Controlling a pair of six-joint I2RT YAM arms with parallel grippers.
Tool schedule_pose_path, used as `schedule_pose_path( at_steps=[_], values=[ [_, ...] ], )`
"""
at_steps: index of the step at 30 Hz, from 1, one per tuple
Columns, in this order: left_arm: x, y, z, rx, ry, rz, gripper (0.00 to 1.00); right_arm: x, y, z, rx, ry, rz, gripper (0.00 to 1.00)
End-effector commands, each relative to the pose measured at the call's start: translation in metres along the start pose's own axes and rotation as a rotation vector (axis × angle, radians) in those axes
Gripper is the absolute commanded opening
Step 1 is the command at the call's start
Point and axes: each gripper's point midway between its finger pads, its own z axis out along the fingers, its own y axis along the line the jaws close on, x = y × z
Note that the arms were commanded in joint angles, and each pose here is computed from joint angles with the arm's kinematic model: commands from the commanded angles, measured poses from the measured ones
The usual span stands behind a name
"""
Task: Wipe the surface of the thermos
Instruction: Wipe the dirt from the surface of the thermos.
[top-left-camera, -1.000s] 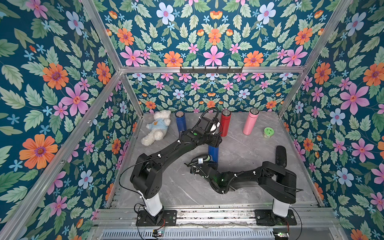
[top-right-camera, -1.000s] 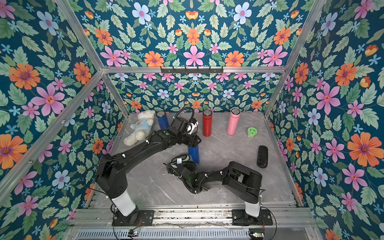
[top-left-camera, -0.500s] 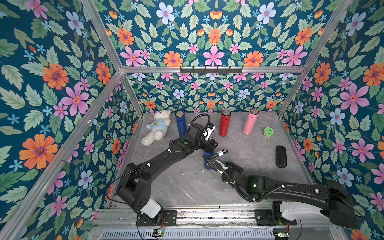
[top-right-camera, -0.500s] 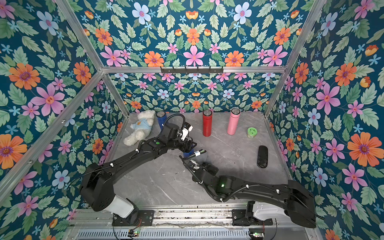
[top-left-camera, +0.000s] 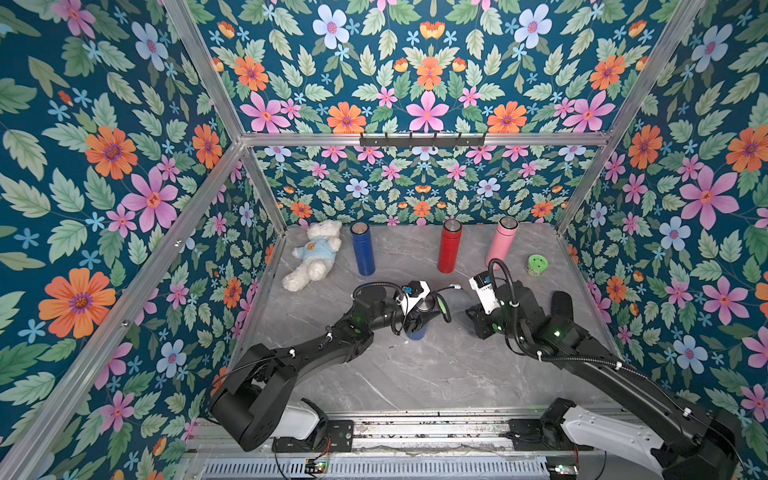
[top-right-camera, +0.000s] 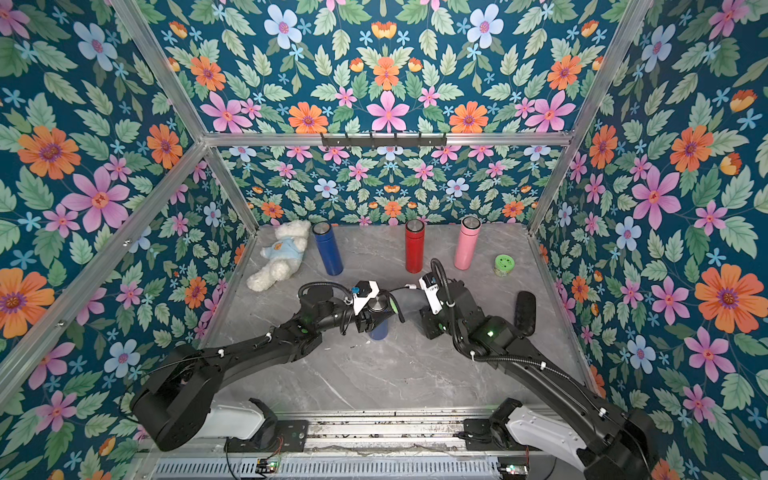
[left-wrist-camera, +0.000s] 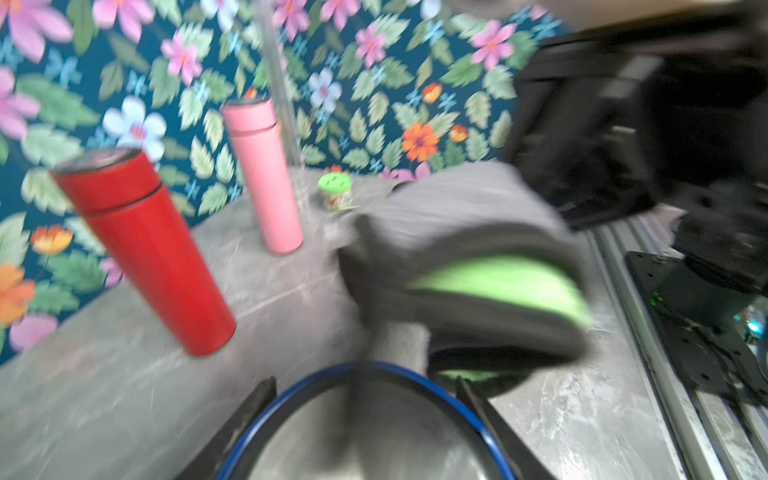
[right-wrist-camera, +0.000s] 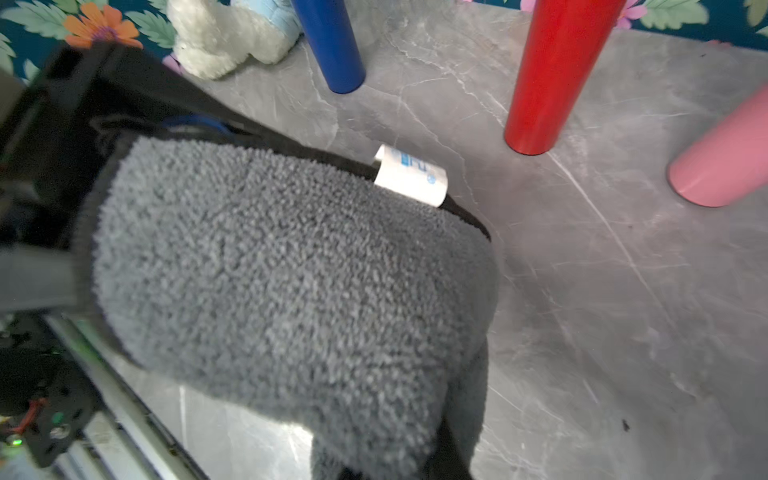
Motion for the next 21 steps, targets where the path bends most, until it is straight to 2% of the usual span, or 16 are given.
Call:
schedule_pose_path(
  at_steps=[1,5,9,14,21],
  values=[
    [-0.008,-0.023,0.0,0.126,-0.082,0.059,0.0,-0.023,0.023,0.002,-0.163,-0.022,0.084,0.0],
    [-0.02,-0.031,0.0,0.176,-0.161,0.072,0.0,-0.051,0.031,0.005,-0.266,-0.065,0.128,0.0],
    [-0.028,-0.032,0.002,0.199,-0.221,0.08,0.0,-0.054,0.045,0.018,-0.354,-0.026,0.148,0.0],
    [-0.02,-0.029,0.009,0.2,-0.235,0.062,0.0,-0.026,0.047,0.035,-0.399,0.05,0.211,0.0],
    [-0.019,-0.028,0.007,0.22,-0.303,0.027,0.0,0.034,0.033,0.075,-0.385,0.137,0.319,0.0]
  ],
)
